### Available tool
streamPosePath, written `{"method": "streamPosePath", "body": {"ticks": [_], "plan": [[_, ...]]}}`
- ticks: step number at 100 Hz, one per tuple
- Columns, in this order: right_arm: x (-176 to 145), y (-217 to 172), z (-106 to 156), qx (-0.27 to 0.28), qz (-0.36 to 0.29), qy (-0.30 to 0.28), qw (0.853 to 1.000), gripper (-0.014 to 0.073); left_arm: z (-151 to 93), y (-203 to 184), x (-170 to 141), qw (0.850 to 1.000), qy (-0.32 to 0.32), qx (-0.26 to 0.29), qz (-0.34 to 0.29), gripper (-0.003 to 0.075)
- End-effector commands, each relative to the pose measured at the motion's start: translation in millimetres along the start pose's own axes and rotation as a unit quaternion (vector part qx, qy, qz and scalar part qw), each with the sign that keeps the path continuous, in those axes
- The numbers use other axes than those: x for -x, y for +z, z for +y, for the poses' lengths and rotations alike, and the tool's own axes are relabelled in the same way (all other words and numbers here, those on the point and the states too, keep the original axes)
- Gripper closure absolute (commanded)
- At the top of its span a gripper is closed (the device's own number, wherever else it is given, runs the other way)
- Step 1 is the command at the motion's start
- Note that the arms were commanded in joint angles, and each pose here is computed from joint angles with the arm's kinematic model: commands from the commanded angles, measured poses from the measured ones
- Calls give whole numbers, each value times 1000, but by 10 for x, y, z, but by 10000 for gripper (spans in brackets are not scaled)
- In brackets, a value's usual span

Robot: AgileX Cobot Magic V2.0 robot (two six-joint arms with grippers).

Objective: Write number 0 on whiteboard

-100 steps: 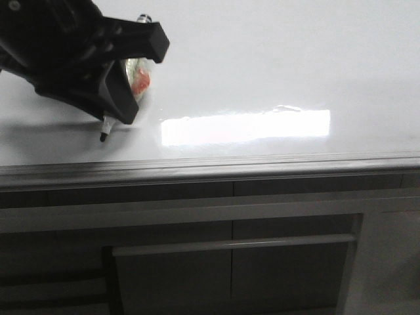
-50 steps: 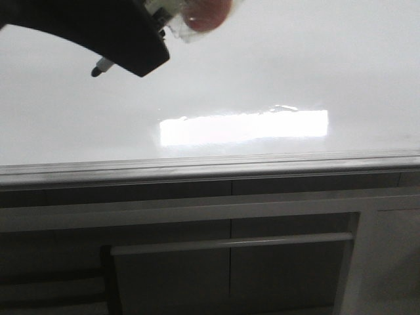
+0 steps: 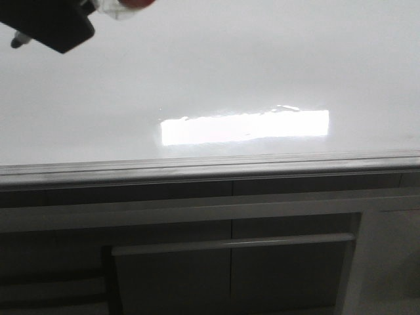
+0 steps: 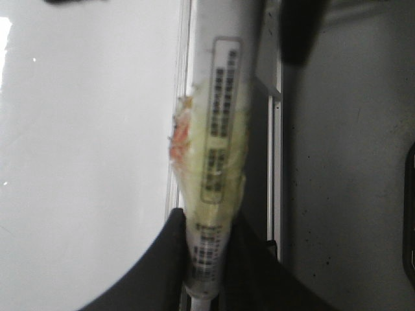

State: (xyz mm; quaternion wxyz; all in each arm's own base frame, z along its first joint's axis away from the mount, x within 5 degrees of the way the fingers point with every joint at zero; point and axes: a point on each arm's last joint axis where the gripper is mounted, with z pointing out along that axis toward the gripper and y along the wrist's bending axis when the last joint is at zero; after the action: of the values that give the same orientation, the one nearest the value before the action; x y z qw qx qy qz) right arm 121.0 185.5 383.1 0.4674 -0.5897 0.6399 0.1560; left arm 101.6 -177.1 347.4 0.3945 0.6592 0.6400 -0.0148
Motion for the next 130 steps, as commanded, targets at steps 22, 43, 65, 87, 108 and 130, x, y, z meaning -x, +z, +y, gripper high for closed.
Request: {"method": "streamPosePath", "body": {"ticks": [22, 43, 65, 87, 108, 130], "plan": [[225, 123, 66, 1, -56, -39, 998, 213, 14, -135, 132, 997, 12, -4, -70, 739], [247, 160, 48, -8, -67, -38, 997, 214, 3, -136, 136, 997, 8, -10, -72, 739], [228, 187, 58, -2, -56, -39, 998, 333, 3, -136, 136, 997, 8, -10, -72, 739], [208, 207, 52, -5, -45, -54, 998, 484, -2, -137, 139, 997, 5, -13, -74, 739], [176, 209, 43, -9, -27, -78, 997, 478, -3, -137, 139, 997, 4, -13, -74, 739], [146, 211, 52, -3, -11, -84, 996, 314, -2, -137, 141, 997, 4, -13, -75, 739]]}}
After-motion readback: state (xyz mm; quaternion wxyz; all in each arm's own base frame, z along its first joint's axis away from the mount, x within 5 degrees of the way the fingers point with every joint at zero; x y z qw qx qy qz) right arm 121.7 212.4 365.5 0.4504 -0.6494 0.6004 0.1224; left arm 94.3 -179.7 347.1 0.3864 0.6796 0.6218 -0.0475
